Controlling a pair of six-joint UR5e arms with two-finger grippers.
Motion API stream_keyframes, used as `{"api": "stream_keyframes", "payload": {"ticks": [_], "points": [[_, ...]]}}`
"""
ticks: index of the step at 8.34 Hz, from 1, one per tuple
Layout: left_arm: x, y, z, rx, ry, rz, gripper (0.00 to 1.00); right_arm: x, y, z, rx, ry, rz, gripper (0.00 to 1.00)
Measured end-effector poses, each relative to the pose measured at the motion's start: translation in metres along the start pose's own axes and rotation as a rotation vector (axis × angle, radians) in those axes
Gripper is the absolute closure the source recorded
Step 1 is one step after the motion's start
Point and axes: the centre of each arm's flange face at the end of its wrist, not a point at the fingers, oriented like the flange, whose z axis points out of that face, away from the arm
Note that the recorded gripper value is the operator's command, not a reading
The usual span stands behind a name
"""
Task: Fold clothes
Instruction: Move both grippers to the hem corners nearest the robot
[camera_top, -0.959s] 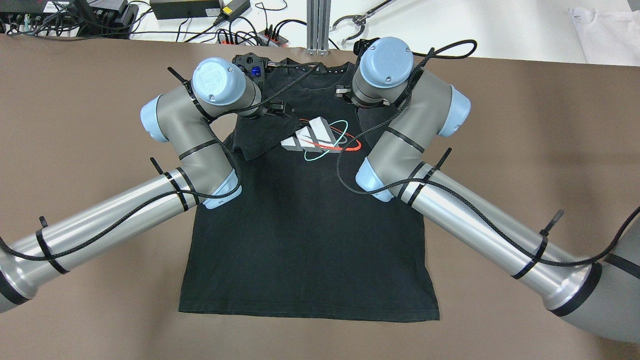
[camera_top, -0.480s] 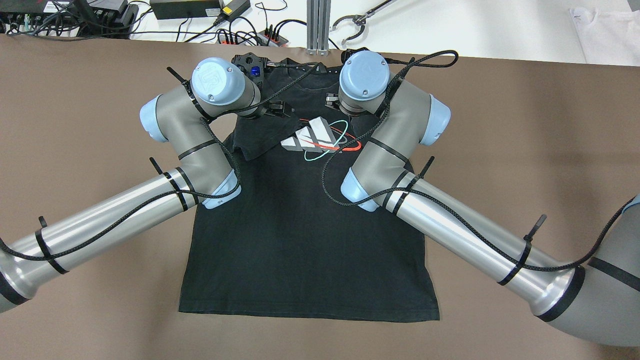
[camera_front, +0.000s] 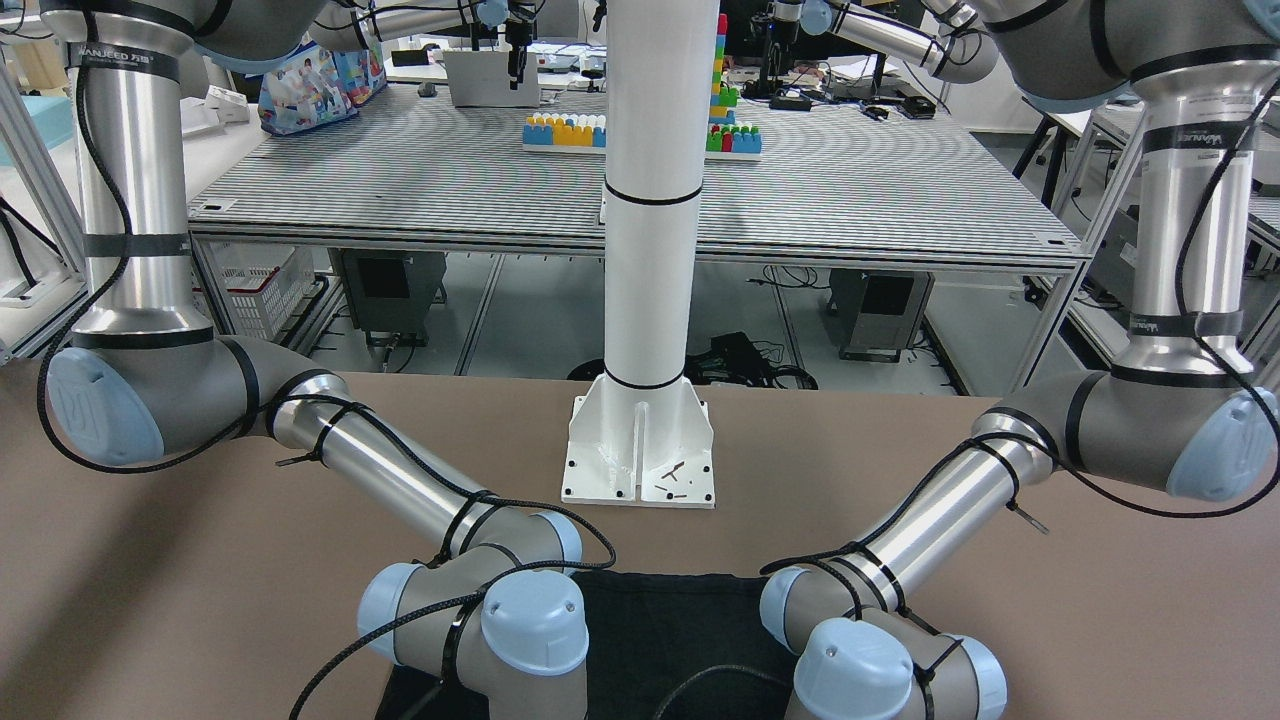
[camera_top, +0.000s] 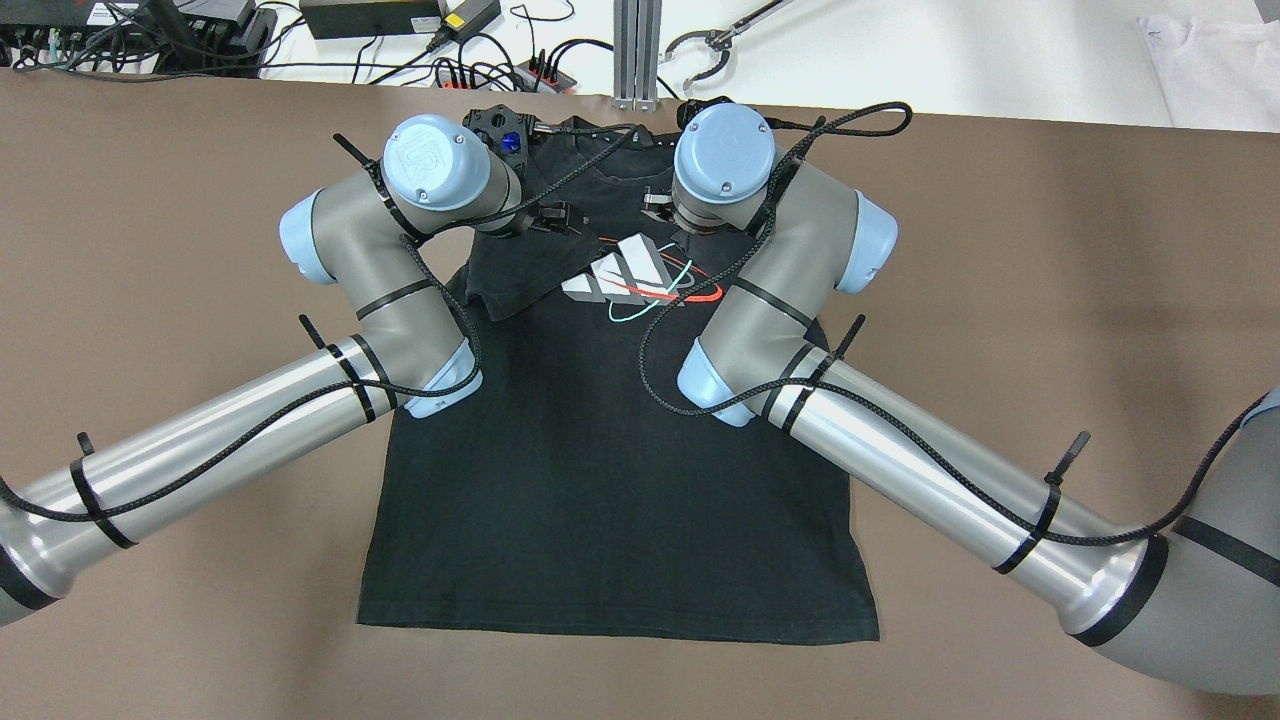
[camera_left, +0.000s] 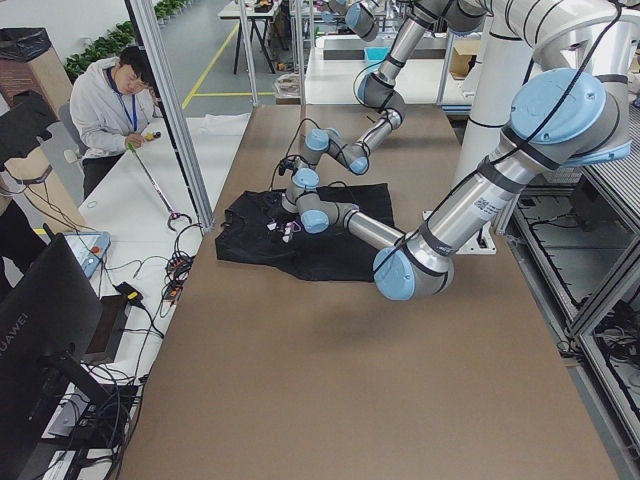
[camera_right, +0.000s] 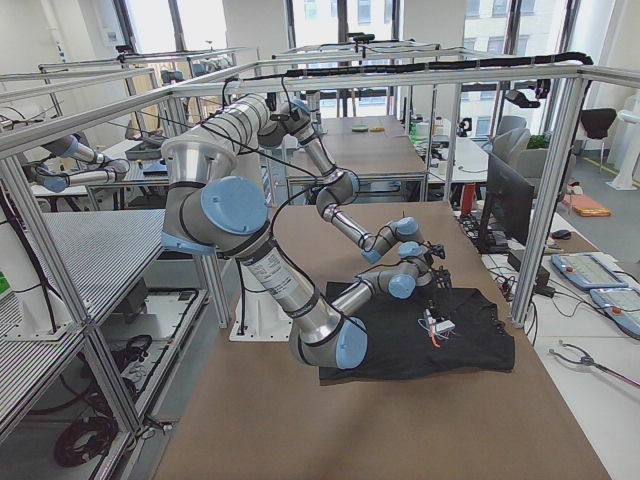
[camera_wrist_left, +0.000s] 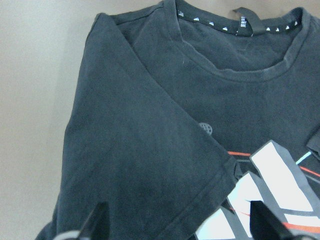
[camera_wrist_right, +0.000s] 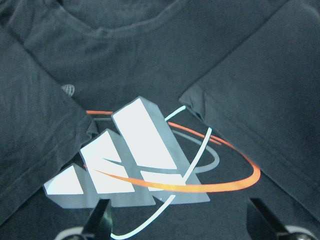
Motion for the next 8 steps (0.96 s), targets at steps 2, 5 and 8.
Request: {"api": "stream_keyframes", "payload": {"ticks": [2, 5, 8], "points": [[-0.018, 0.057, -0.034, -0.019, 0.07, -0.115, 0.0, 0.019, 0.056, -0.014, -0.027, -0.053, 0.038, 0.09], [-0.046, 0.161, -0.101, -0.093, 0.155, -0.319, 0.0, 0.07, 0.162, -0.068, -0.084, -0.141, 0.261, 0.07], [-0.06, 0.254, -0.132, -0.132, 0.157, -0.425, 0.0, 0.106, 0.267, -0.115, -0.088, -0.173, 0.384, 0.08]]}}
